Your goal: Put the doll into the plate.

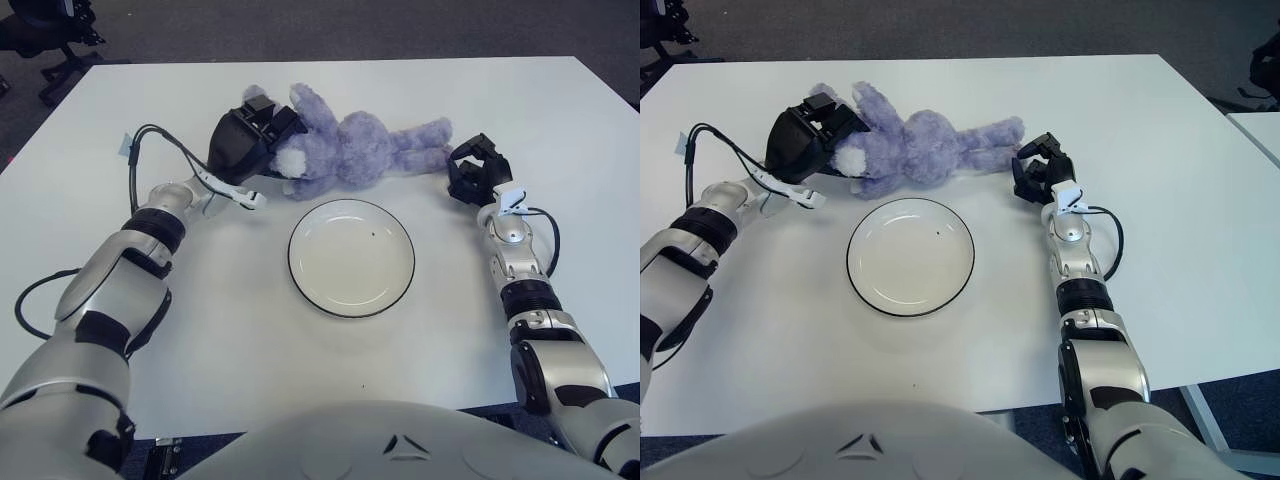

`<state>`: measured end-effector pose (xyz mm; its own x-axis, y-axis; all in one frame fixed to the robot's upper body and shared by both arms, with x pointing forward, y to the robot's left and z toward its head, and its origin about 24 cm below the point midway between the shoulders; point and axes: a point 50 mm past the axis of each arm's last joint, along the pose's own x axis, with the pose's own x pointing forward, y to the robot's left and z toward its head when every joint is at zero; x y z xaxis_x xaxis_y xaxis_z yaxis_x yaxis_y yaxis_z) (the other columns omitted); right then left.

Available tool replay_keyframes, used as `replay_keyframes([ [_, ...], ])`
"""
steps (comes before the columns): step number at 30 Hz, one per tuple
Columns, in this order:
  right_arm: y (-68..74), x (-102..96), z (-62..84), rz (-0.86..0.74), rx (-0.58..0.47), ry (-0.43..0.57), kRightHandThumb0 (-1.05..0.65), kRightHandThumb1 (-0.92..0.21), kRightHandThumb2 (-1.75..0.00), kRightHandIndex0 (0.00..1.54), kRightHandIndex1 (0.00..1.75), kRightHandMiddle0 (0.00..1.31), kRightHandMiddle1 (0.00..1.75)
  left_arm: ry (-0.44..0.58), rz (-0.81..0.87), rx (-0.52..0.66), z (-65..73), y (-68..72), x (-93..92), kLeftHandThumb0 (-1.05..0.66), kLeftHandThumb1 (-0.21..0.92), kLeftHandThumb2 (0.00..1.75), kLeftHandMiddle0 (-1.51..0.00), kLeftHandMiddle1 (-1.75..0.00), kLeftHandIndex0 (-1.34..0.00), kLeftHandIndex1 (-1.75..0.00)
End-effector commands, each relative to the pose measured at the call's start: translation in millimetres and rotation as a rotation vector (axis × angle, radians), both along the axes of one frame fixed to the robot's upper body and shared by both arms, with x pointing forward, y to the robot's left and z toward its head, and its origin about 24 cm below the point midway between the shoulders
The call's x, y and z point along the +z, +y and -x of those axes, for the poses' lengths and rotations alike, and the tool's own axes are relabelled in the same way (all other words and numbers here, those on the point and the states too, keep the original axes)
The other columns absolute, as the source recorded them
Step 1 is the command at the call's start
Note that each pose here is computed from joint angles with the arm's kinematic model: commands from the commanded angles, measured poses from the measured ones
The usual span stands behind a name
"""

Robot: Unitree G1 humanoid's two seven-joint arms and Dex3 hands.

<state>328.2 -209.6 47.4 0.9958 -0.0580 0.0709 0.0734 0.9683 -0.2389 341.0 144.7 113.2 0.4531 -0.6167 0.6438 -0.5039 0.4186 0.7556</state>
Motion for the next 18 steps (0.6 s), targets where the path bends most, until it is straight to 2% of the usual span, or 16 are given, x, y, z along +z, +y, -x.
replay_keyframes([
  [1, -2.1, -51.5, 25.9, 0.007, -0.006, 0.25, -0.4, -0.61, -0.92, 0.87, 1.75, 0.4, 1.75, -0.009, -0.008, -0.032, -3.6, -15.6, 6.4, -0.09, 0.91, 0.05, -0.97, -1.75, -0.73, -1.75],
  [6, -3.7, -50.8, 26.9, 0.002, -0.008, 0.245, -0.4, -0.61, -0.92, 0.87, 1.75, 0.4, 1.75, 0.006, -0.008, -0.042, -4.9, -27.9, 4.3, -0.09, 0.91, 0.05, -0.97, -1.75, -0.73, -1.75],
  [9, -3.9, -50.5, 27.0, 0.001, -0.009, 0.244, -0.4, -0.61, -0.92, 0.87, 1.75, 0.4, 1.75, 0.008, -0.008, -0.041, -5.3, -29.6, 4.0, -0.09, 0.91, 0.05, -0.97, -1.75, -0.73, -1.75],
  [16, -12.8, -32.9, 24.0, -0.045, -0.034, 0.143, -0.4, -0.61, -0.92, 0.86, 1.75, 0.39, 1.75, 0.017, -0.017, -0.057, -6.3, -42.1, 4.1, -0.09, 0.92, 0.04, -0.97, -1.75, -0.7, -1.75],
  [18, -17.4, -15.2, 22.8, -0.049, -0.033, 0.064, -0.4, -0.62, -0.92, 0.86, 1.75, 0.39, 1.75, 0.021, -0.018, -0.063, -7.0, -46.9, 4.9, -0.09, 0.92, 0.04, -0.97, -1.75, -0.7, -1.75],
])
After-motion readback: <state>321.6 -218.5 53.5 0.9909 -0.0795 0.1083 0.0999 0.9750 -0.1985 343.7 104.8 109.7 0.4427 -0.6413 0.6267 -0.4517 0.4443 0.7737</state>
